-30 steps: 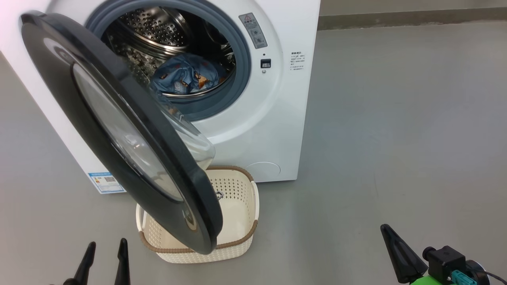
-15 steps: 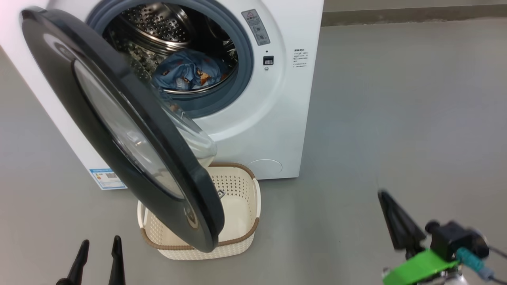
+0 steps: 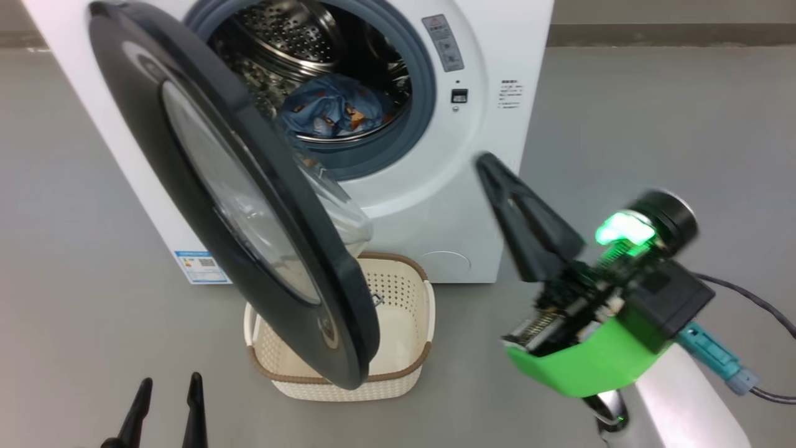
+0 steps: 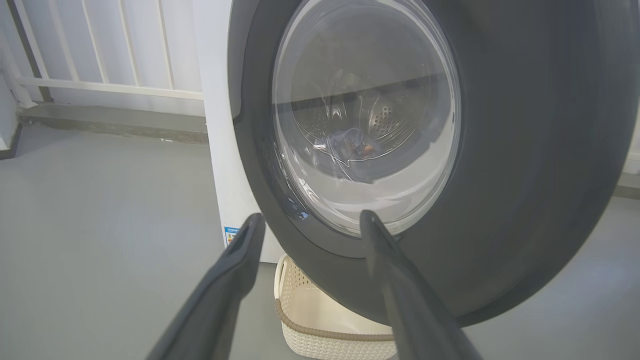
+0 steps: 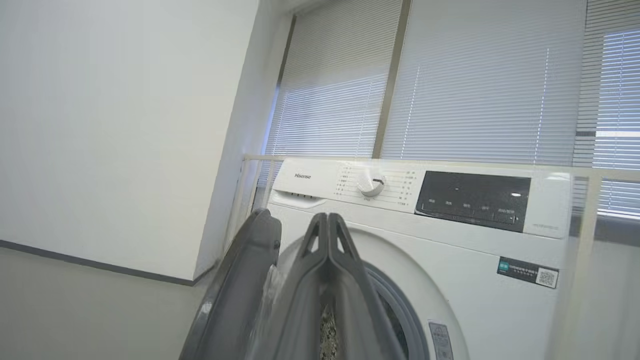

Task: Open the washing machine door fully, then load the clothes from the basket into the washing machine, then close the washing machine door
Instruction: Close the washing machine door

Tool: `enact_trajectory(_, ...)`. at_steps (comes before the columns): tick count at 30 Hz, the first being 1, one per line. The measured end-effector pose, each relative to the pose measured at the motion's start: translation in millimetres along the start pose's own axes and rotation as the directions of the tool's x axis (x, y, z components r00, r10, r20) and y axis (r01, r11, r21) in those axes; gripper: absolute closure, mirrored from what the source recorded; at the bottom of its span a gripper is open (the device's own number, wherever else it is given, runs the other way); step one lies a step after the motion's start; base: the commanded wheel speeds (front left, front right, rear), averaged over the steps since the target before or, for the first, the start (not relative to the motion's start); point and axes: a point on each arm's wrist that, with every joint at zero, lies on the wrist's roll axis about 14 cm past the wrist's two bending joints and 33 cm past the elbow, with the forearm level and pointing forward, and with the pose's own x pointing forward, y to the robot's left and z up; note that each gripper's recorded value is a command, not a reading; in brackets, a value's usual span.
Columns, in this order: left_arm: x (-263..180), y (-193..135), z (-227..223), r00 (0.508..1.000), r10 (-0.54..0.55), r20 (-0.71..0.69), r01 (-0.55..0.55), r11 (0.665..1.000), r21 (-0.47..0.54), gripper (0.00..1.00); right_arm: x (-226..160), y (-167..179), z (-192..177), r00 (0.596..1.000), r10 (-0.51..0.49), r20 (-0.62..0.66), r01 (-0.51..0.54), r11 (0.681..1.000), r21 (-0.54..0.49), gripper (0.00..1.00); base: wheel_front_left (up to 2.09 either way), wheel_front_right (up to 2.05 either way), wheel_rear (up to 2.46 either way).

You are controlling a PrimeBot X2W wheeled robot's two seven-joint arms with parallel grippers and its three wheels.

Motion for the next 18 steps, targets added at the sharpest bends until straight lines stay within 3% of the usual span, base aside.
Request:
enact_trajectory(4,-4,3,2,1.000,0.012,0.007,-0.012,1.000,-0.002,0.00,25,42,23,0.987,0.128,0.101,-0.133,0.990,0.049,1.00,0.00,0.00,0.00)
enact_trajectory(7,-7,6,5,1.000,0.025,0.015,-0.025,1.000,-0.002,0.00,29,73,19,0.974,0.201,0.104,-0.213,0.970,0.115,1.00,0.00,0.00,0.00)
enact_trajectory(14,-17,11,9,0.998,0.052,0.028,-0.052,0.999,-0.004,0.00,14,119,-39,0.956,0.291,-0.046,-0.260,0.907,0.330,1.00,0.00,0.00,0.00)
enact_trajectory(18,-21,12,11,0.997,0.061,0.035,-0.061,0.998,-0.006,0.00,-15,150,-80,0.917,0.358,-0.176,-0.252,0.861,0.441,1.00,0.00,0.00,0.00)
